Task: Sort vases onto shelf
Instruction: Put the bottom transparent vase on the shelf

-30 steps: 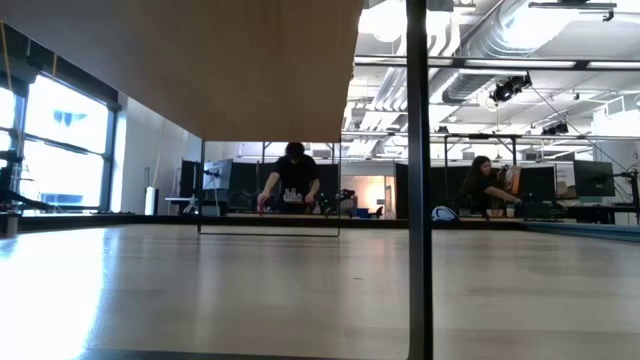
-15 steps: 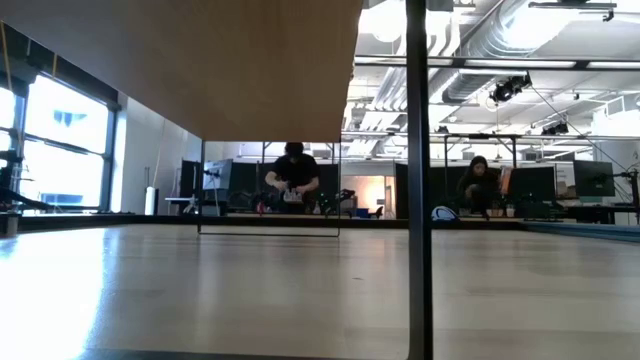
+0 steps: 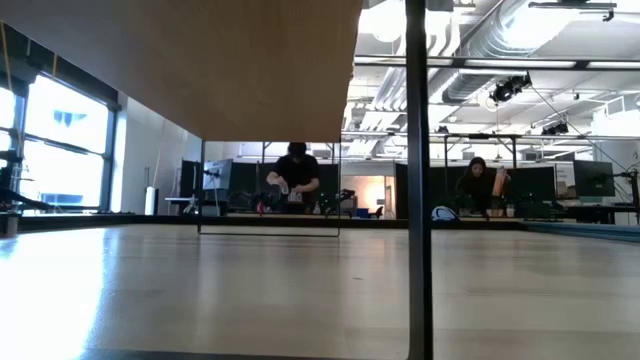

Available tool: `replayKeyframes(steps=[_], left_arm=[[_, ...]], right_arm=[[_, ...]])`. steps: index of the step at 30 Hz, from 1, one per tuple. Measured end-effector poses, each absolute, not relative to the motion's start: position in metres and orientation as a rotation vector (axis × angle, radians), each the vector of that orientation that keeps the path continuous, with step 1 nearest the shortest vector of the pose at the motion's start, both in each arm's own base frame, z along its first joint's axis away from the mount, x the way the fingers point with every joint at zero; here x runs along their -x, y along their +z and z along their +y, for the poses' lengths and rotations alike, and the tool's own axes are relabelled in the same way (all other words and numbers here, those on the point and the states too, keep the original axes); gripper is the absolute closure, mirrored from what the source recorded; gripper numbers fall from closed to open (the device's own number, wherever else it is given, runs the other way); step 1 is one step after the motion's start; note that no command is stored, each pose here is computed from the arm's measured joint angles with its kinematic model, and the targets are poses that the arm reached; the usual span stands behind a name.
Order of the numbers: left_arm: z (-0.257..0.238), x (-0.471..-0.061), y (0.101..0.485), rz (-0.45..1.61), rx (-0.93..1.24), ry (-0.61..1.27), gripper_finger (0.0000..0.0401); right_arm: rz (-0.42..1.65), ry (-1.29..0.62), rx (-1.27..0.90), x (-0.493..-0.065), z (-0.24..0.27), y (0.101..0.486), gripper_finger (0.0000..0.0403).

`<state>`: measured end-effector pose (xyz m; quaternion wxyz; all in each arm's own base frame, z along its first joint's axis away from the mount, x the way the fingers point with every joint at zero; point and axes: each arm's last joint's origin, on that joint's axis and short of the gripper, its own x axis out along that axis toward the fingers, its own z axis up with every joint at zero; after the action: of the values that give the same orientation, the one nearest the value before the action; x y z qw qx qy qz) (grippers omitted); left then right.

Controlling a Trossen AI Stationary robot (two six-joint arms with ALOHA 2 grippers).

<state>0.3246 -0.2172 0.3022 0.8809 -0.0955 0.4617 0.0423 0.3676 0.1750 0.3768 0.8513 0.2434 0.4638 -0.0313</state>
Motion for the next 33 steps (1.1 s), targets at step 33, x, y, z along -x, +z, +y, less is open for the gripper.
replayKeyframes(steps=[33], left_arm=[[-0.205,-0.303,0.32,0.987,0.201,0.031,0.0401]], right_arm=[[0.994,-0.072,-0.539,-0.37,0.168,0.376,0.0396]])
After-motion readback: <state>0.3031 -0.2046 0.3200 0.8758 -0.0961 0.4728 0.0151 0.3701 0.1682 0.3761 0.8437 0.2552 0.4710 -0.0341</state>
